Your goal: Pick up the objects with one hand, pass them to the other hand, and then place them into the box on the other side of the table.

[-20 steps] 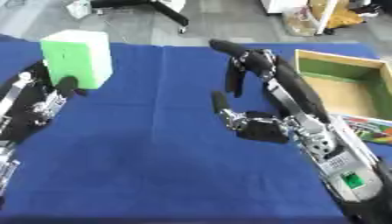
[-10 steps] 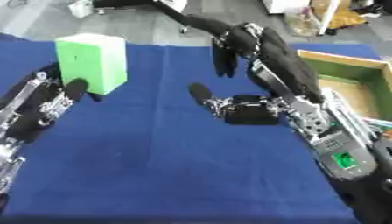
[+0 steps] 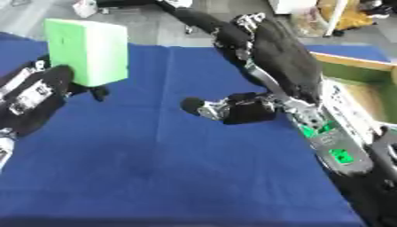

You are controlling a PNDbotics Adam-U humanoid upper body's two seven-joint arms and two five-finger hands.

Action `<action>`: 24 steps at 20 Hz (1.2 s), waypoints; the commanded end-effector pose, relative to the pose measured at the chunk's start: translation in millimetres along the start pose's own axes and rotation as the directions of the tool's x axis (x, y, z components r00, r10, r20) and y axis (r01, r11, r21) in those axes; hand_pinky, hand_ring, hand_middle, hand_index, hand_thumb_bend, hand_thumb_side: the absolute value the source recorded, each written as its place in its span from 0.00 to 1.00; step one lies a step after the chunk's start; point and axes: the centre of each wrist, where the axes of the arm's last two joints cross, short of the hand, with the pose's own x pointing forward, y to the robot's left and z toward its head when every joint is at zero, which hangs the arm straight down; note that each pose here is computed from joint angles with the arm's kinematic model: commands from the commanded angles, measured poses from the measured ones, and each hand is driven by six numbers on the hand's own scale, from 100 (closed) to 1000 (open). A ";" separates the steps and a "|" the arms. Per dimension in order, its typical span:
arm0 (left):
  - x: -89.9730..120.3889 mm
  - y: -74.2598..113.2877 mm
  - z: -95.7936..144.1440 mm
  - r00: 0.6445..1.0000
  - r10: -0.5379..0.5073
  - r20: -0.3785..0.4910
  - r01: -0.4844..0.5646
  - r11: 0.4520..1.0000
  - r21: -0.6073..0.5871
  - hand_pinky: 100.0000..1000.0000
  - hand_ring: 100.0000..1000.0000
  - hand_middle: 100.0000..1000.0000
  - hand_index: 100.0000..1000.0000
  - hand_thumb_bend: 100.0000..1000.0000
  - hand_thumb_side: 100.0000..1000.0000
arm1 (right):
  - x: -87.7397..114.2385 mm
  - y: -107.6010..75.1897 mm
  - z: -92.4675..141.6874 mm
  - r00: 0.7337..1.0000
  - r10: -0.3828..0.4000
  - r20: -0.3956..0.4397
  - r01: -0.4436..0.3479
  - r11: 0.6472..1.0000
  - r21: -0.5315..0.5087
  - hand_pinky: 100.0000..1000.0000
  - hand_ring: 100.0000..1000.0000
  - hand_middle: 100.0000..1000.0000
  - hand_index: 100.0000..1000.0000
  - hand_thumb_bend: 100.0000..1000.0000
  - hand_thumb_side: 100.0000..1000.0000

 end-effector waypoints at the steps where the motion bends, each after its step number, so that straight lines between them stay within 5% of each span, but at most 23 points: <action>1: 13.1 3.7 -1.3 1.000 -0.011 0.001 0.011 0.999 -0.047 0.70 0.46 0.44 0.58 0.02 0.50 | 4.7 -5.0 -8.8 0.999 0.044 0.028 -0.043 0.998 -0.051 0.00 0.00 0.00 0.94 0.52 0.16; 24: 26.9 -7.8 -23.7 0.991 -0.132 0.031 0.135 0.973 -0.187 0.70 0.46 0.44 0.58 0.00 0.46 | 15.0 -2.8 -31.1 0.988 -0.127 0.091 0.136 0.986 -0.100 0.00 0.00 0.00 0.93 0.50 0.12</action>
